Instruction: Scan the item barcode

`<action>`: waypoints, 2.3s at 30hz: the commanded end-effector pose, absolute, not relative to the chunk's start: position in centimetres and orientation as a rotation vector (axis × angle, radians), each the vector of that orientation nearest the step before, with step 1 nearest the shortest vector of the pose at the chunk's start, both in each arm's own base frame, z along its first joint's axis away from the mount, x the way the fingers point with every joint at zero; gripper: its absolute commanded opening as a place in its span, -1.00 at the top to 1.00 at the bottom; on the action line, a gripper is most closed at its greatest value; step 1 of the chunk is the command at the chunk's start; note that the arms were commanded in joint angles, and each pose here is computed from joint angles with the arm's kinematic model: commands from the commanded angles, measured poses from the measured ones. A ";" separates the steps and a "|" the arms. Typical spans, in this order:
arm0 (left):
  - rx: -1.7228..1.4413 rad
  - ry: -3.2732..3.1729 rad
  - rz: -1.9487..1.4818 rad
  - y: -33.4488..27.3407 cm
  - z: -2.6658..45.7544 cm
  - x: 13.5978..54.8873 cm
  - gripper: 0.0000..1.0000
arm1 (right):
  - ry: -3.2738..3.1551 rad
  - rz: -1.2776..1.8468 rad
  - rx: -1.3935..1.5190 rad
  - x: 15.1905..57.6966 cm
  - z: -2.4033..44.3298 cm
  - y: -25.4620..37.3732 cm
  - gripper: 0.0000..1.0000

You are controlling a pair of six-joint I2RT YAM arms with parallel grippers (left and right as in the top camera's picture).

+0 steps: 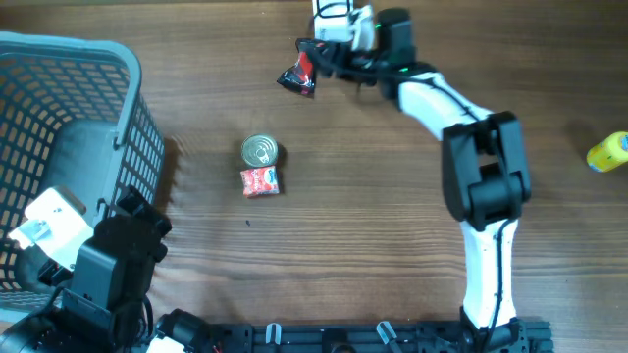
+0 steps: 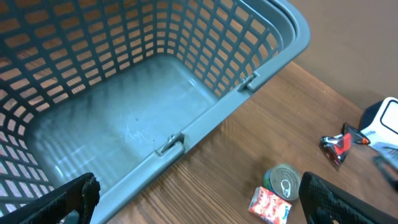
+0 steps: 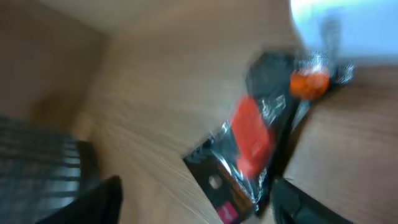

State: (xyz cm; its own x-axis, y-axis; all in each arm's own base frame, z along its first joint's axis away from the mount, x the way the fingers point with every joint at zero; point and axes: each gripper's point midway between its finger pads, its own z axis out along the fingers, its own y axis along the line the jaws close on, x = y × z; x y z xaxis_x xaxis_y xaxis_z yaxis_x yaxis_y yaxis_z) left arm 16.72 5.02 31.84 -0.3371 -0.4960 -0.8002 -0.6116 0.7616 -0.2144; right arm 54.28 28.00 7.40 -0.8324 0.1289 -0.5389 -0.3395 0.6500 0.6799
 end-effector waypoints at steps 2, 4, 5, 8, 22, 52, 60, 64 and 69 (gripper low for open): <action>-0.853 1.969 0.183 5.5 32.2 16.8 -1.00 | 2.288 0.509 -0.049 55.6 11.4 26.1 -0.97; -0.853 1.967 0.185 5.6 32.2 16.8 -1.00 | 2.301 0.296 0.033 55.3 13.2 24.4 -0.99; -0.854 1.964 0.188 5.6 32.2 16.8 -1.00 | 2.304 0.195 0.054 55.0 14.5 23.9 -0.99; -0.855 1.960 0.194 5.7 32.3 16.8 -1.00 | 2.316 0.054 0.087 54.0 17.5 23.1 -0.99; -0.856 1.957 0.191 5.7 32.3 16.8 -1.00 | 2.316 0.407 -0.006 53.9 18.4 30.3 -0.92; -0.855 1.958 0.192 5.7 32.3 16.8 -1.00 | 2.391 0.397 0.383 57.0 3.0 31.0 -0.99; -0.847 1.954 0.209 5.8 32.4 16.8 -1.00 | 2.412 0.371 0.497 56.7 0.5 30.2 -0.88; -0.849 1.946 0.219 6.0 32.5 16.8 -1.00 | 2.467 0.311 0.481 55.8 -1.9 29.6 -0.64; -0.848 1.946 0.218 6.0 32.5 16.8 -1.00 | 2.479 0.261 0.452 55.8 -3.3 29.1 -0.38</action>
State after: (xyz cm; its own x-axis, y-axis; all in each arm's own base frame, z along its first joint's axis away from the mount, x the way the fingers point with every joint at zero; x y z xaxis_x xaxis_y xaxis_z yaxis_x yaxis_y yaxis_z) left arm 16.69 5.66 32.31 -0.3081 -0.4806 -0.8211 -0.6296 0.7500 -0.2028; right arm 56.51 30.18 1.57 -0.7292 0.4029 -0.5532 0.2278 0.9051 0.3590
